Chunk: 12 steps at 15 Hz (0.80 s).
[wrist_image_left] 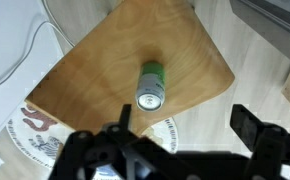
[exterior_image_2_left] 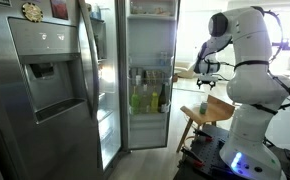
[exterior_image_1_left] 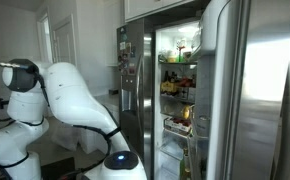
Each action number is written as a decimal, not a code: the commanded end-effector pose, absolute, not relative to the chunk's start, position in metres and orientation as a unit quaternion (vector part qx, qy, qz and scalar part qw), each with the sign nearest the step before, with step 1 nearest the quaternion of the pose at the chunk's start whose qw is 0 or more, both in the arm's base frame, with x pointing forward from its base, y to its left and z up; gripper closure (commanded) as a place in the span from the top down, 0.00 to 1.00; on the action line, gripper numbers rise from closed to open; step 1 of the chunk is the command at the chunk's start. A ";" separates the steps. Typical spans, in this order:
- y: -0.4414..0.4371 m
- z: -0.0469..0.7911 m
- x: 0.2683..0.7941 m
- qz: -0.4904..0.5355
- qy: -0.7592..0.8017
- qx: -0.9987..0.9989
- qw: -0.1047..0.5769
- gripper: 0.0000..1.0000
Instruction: Remove the green can from the stool and place it in the fridge
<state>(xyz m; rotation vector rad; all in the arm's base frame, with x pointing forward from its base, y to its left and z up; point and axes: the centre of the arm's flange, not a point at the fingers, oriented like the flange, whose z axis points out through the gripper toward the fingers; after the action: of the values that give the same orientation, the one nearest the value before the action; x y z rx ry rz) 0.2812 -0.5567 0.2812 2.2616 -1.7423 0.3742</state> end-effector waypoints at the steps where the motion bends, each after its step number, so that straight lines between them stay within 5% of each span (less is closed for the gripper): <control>1: -0.596 0.268 0.273 0.144 -0.608 0.769 0.133 1.00; 12: -0.668 0.232 0.250 0.156 -0.573 0.796 0.120 1.00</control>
<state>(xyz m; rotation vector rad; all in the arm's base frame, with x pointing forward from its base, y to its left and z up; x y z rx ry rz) 0.2511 -0.6421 0.2403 2.2791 -1.7097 0.4086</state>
